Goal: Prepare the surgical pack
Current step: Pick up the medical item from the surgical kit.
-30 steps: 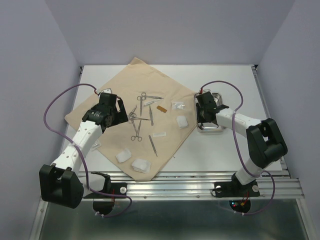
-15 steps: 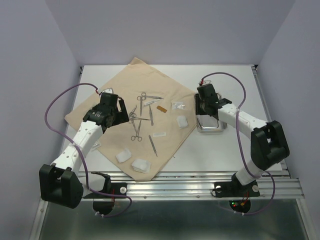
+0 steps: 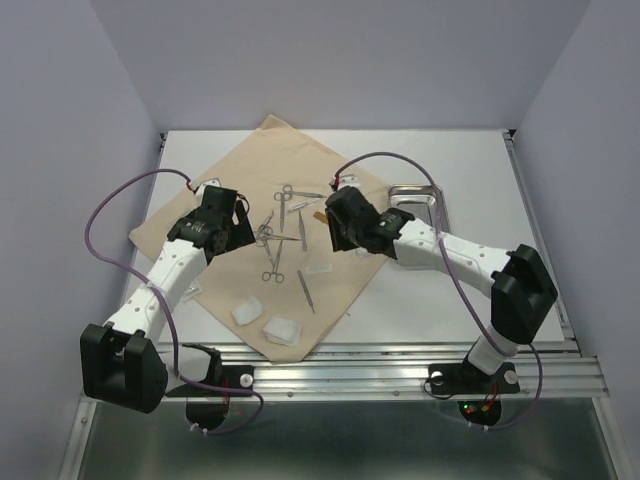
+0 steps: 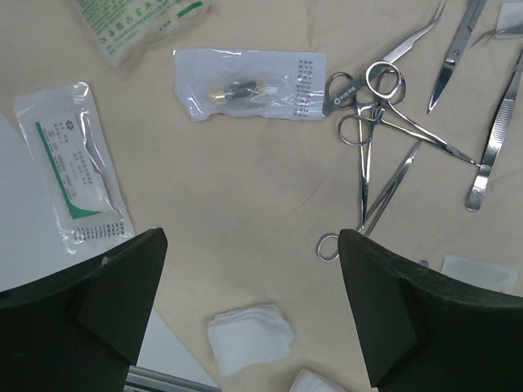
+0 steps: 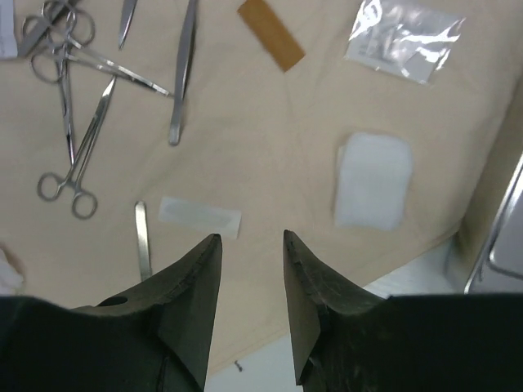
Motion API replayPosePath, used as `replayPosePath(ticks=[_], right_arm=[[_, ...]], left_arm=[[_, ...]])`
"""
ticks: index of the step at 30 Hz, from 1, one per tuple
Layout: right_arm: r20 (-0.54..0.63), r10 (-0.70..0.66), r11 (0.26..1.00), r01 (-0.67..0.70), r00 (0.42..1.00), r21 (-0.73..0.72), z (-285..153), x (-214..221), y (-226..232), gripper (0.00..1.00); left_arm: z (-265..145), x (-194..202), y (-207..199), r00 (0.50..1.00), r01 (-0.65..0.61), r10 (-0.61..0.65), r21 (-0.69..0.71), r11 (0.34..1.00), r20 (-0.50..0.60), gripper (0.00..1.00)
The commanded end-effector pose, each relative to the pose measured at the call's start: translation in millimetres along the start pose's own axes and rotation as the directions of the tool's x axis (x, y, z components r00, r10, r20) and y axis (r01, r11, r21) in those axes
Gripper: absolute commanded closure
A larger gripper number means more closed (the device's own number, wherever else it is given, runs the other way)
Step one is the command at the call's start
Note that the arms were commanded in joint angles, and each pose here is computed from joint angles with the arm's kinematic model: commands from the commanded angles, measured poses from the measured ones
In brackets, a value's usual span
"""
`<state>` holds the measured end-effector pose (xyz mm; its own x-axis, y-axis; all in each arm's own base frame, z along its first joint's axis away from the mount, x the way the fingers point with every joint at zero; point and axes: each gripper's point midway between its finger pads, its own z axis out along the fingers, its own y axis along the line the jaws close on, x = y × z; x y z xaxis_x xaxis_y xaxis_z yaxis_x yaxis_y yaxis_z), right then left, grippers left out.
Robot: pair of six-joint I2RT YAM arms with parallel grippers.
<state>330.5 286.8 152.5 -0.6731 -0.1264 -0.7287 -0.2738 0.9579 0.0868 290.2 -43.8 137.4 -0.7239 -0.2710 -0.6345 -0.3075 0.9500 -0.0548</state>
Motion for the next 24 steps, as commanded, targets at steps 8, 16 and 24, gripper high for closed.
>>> replayPosePath(ticks=[8, 16, 24], right_arm=[[-0.161, -0.066, 0.997, 0.057, 0.985, -0.059, -15.8, 95.9, 99.3, 0.53], [-0.189, -0.123, 0.992, 0.114, 0.974, -0.062, 15.3, 123.0, 124.4, 0.53], [-0.194, -0.144, 0.990, 0.139, 0.970, -0.038, 35.5, 132.6, 126.9, 0.60]], left_arm=[[-15.2, -26.7, 5.3, 0.995, 0.078, -0.075, -0.047, 0.996, 0.060, 0.01], [-15.8, -21.7, 5.1, 0.997, 0.064, -0.062, -0.029, 0.998, 0.054, 0.01], [-14.8, -20.4, 6.2, 0.997, 0.045, -0.043, -0.028, 0.999, 0.056, 0.01]])
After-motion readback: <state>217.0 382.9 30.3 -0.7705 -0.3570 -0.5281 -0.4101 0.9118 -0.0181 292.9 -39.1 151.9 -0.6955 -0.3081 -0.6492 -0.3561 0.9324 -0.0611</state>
